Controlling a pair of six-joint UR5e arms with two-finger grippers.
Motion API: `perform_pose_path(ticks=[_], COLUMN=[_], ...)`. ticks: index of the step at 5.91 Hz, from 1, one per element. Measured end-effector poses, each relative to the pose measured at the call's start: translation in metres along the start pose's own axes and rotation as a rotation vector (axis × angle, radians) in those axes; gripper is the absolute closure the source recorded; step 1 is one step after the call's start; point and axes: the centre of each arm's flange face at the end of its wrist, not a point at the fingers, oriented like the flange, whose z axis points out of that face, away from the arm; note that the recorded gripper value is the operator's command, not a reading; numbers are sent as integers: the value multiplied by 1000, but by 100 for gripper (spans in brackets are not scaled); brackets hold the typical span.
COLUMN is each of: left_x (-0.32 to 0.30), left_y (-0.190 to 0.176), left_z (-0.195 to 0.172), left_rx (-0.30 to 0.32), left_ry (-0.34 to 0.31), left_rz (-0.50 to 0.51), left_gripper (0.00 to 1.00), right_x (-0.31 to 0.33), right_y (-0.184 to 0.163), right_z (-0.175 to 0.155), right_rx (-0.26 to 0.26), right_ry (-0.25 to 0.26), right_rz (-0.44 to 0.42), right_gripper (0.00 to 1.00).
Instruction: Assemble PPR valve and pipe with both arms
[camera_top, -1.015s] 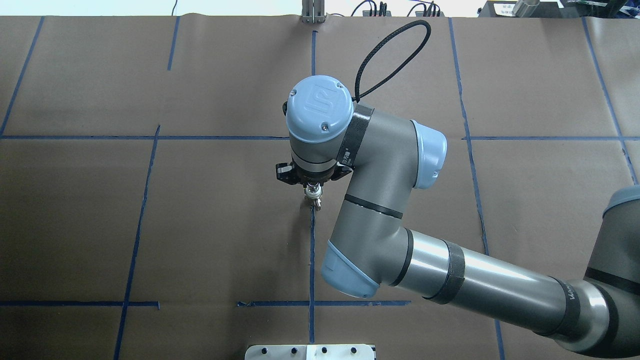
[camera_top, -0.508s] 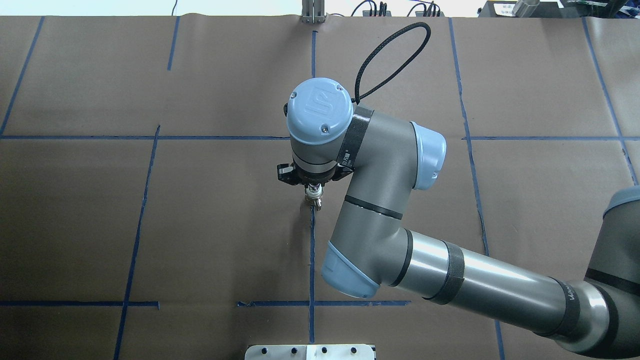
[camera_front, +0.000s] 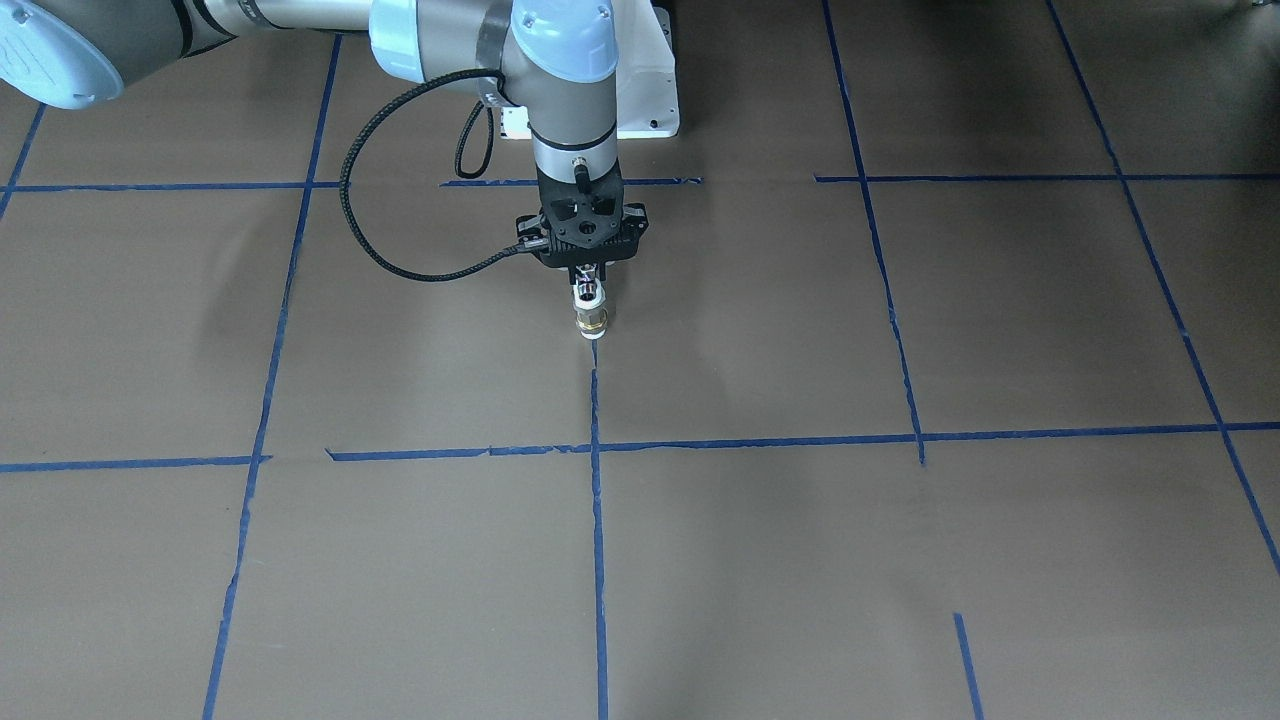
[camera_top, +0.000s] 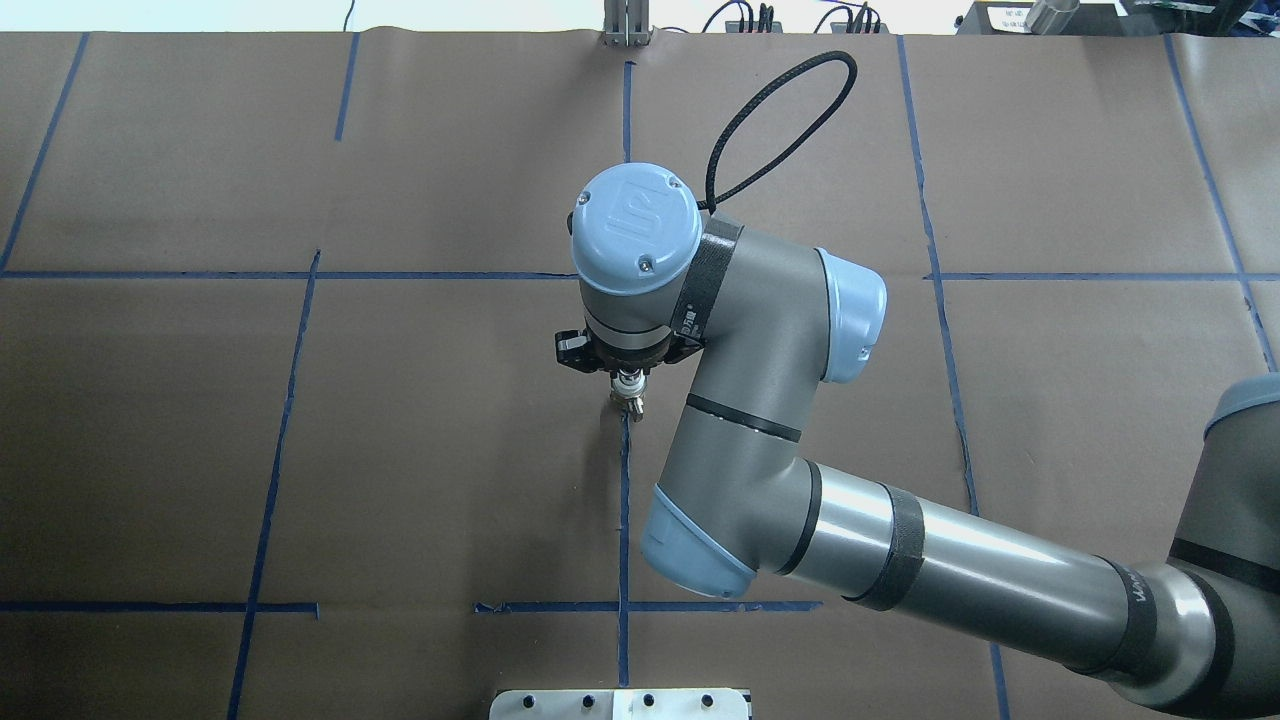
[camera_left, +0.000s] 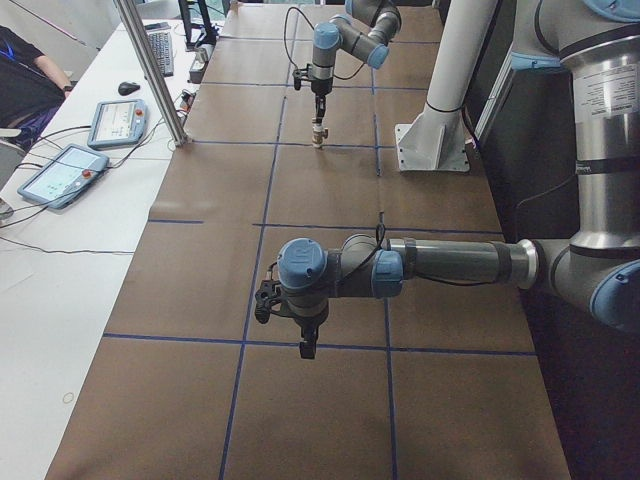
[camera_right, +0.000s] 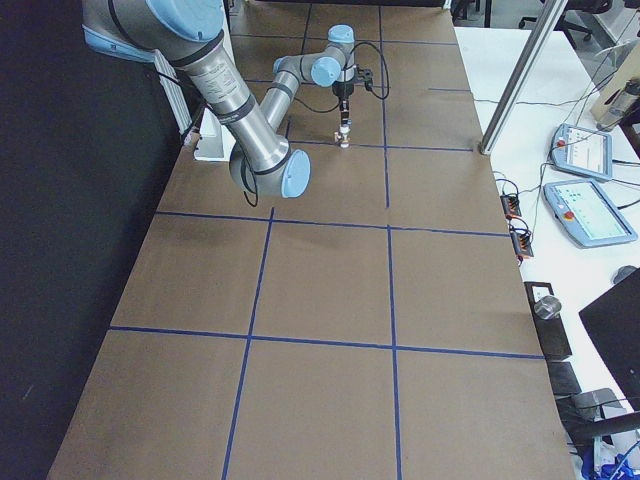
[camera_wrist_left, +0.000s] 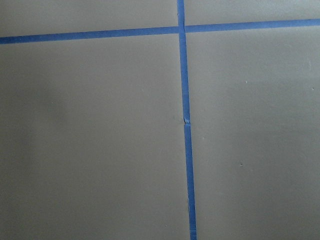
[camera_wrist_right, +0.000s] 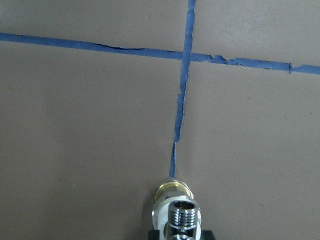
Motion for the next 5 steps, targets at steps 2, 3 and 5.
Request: perform_pose_path(ticks=[2,3,5], left_x=[0,0,0], left_y=[0,0,0], left_z=[0,0,0], left_rx=[1,1,0], left_ry=[0,0,0], left_rz=[0,-1,0], left_gripper=[0,0,0], right_x=[1,1,1], right_y=[0,0,0], right_z=[2,2,3], right_rx=[-1,-1,-1], right_ry=[1,2,2], right_rz=[1,1,2], right_gripper=[47,3,1])
